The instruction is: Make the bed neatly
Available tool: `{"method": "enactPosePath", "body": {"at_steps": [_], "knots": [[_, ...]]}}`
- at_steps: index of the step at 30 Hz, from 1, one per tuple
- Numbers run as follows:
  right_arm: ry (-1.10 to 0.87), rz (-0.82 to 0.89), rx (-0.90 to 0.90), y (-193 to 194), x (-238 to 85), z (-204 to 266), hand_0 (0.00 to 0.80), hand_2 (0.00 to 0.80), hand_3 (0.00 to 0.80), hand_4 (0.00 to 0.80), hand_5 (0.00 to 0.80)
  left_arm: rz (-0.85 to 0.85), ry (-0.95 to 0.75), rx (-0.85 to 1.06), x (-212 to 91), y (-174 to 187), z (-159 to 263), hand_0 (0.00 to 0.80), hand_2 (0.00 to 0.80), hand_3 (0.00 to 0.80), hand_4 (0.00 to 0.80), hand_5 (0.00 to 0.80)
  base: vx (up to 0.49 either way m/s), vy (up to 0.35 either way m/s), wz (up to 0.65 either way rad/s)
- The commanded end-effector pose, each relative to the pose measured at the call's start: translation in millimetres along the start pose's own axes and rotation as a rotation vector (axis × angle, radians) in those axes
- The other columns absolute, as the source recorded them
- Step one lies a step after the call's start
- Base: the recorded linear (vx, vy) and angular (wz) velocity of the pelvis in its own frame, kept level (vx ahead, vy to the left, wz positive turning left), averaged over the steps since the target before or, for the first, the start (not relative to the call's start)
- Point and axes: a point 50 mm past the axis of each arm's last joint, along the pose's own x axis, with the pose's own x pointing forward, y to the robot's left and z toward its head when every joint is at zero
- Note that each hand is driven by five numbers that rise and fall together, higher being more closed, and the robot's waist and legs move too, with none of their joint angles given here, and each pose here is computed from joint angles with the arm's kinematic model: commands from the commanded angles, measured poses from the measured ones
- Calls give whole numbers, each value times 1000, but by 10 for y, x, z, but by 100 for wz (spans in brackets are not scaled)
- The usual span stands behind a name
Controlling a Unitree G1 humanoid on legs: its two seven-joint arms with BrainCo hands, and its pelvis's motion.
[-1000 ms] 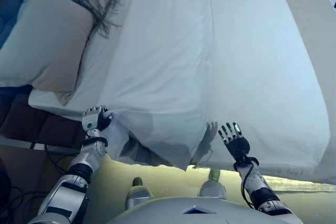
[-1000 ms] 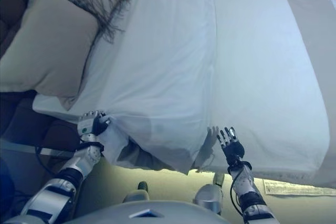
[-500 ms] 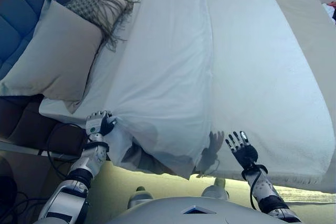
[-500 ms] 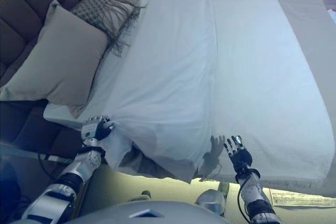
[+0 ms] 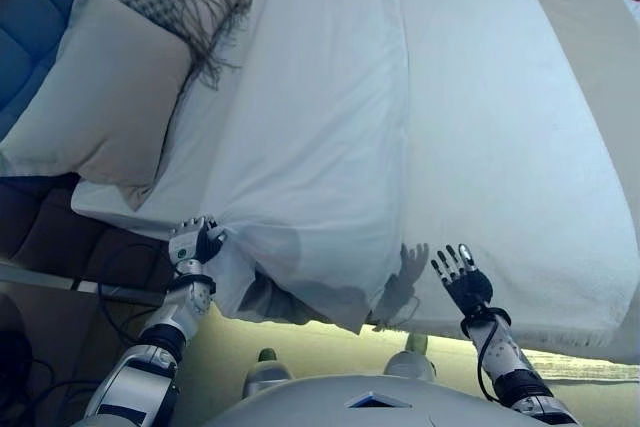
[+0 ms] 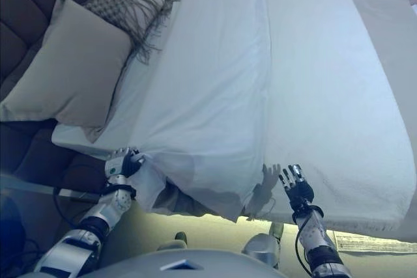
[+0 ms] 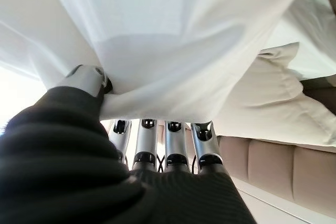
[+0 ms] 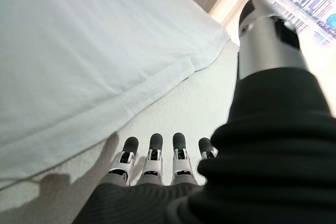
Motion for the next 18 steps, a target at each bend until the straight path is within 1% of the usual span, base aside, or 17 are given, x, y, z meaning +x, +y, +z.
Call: {"method": "enactPosePath", "body": {"at_steps": [1,6,18], "knots": [[-84,101,13,221,84,187,0,0,0,0,0,-58,387,323,-581,248,-1254,800,800,800,800,800,0,0,0],[-90,97,7,210,73,200,0,0,0,0,0,-59,498,297,-695,308,-1425,800,800,800,800,800,2,19,2],[-91,69,15,188,46,201,0,0,0,0,0,-149,642,307,-1028,153,-1566,800,800,800,800,800,20,5,5]]}}
